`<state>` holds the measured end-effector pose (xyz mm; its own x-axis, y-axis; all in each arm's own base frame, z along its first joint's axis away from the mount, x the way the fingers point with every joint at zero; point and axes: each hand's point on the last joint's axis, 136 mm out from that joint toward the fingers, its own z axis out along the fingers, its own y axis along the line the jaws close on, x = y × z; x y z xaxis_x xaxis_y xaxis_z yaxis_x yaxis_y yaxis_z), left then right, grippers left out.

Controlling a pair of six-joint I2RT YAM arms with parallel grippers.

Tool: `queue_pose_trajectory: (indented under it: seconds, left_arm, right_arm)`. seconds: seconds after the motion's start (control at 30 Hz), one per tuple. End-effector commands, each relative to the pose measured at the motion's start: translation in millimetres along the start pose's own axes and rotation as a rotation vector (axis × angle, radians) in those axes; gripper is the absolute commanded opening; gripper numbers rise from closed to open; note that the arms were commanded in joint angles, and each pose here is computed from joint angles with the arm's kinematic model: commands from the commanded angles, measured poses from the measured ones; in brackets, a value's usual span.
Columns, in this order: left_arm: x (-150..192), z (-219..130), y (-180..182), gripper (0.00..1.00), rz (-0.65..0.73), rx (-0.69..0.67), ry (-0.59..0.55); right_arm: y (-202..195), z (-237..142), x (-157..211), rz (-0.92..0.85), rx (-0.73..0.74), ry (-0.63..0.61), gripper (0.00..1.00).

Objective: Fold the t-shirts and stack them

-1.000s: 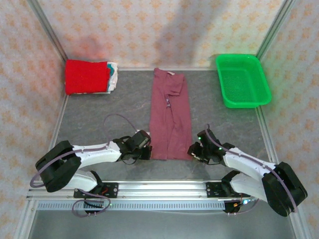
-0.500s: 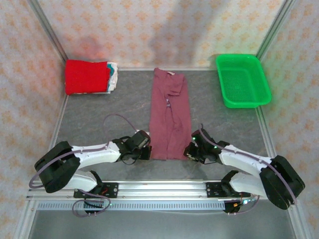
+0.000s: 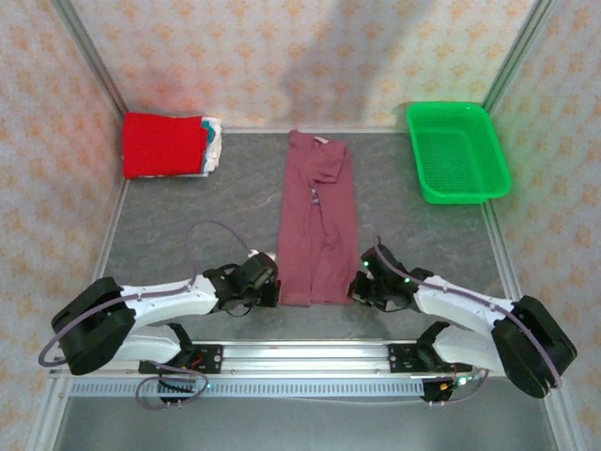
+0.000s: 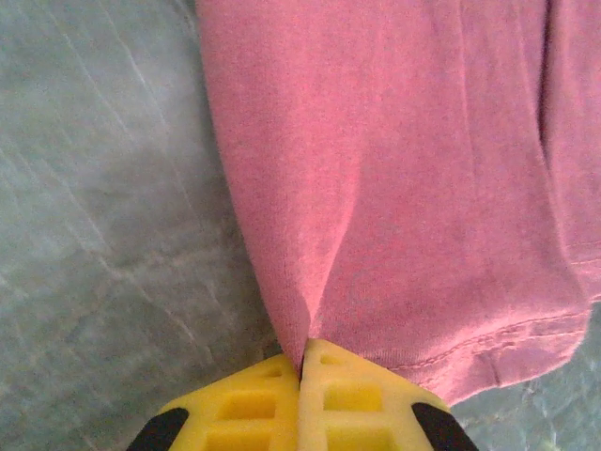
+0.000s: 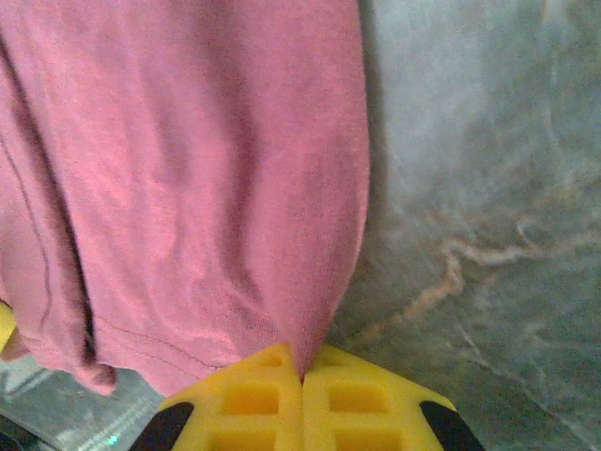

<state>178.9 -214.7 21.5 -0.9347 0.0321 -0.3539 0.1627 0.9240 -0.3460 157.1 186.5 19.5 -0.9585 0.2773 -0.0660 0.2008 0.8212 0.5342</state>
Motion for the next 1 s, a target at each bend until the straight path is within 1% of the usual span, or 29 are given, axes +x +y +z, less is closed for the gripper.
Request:
queue_pose_trajectory:
  seconds: [0.0, 0.07, 0.13, 0.23, 0.3, 0.37, 0.47, 0.53, 0.6, 0.77, 0.9, 0.97]
  left_arm:
    - [23.3, -1.7, 7.7, 0.00, 0.019, -0.074, 0.052]
    - [27.6, -9.5, 5.5, 0.00, 0.019, -0.086, 0.021]
    - [32.0, -15.7, 1.2, 0.00, 0.001, -0.053, -0.001]
    - [28.8, -29.3, -1.7, 0.00, -0.011, -0.044, -0.012]
    - [18.4, -42.6, -6.0, 0.00, 0.015, -0.052, -0.036]
    - [4.2, -55.5, -10.6, 0.00, 0.018, -0.048, -0.074]
    - [-21.4, -67.8, -9.1, 0.00, -0.038, -0.013, -0.114]
    - [-40.4, -74.5, -3.8, 0.00, -0.068, -0.014, -0.147]
    - [-61.4, -81.0, -7.1, 0.00, -0.059, -0.007, -0.191]
    - [-107.2, -78.0, -10.6, 0.00, -0.075, -0.012, -0.228]
    - [-147.4, -82.1, -7.1, 0.00, -0.069, -0.076, -0.287]
    - [-163.7, -82.6, -5.7, 0.00, -0.063, -0.078, -0.304]
  right_arm:
    - [-9.6, -0.6, 22.6, -0.044, -0.011, 0.045, 0.00]
    - [-8.2, -4.5, 33.4, -0.067, -0.034, 0.057, 0.00]
    - [-8.2, -10.6, 37.9, -0.070, -0.044, 0.048, 0.00]
    - [0.1, -19.1, 32.3, -0.053, -0.087, 0.005, 0.00]
    - [16.1, -28.8, 21.8, -0.059, -0.112, -0.037, 0.00]
    - [32.5, -38.8, 7.2, -0.071, -0.117, -0.089, 0.00]
    - [49.2, -46.9, -14.3, -0.067, -0.112, -0.147, 0.00]
    - [55.1, -48.3, -28.6, -0.061, -0.111, -0.183, 0.00]
    - [58.1, -50.0, -47.4, -0.046, -0.101, -0.220, 0.00]
    - [72.0, -57.7, -89.9, -0.068, -0.071, -0.286, 0.00]
    - [79.9, -54.9, -126.1, -0.072, -0.049, -0.325, 0.00]
    - [85.4, -55.0, -141.6, -0.084, -0.045, -0.343, 0.00]
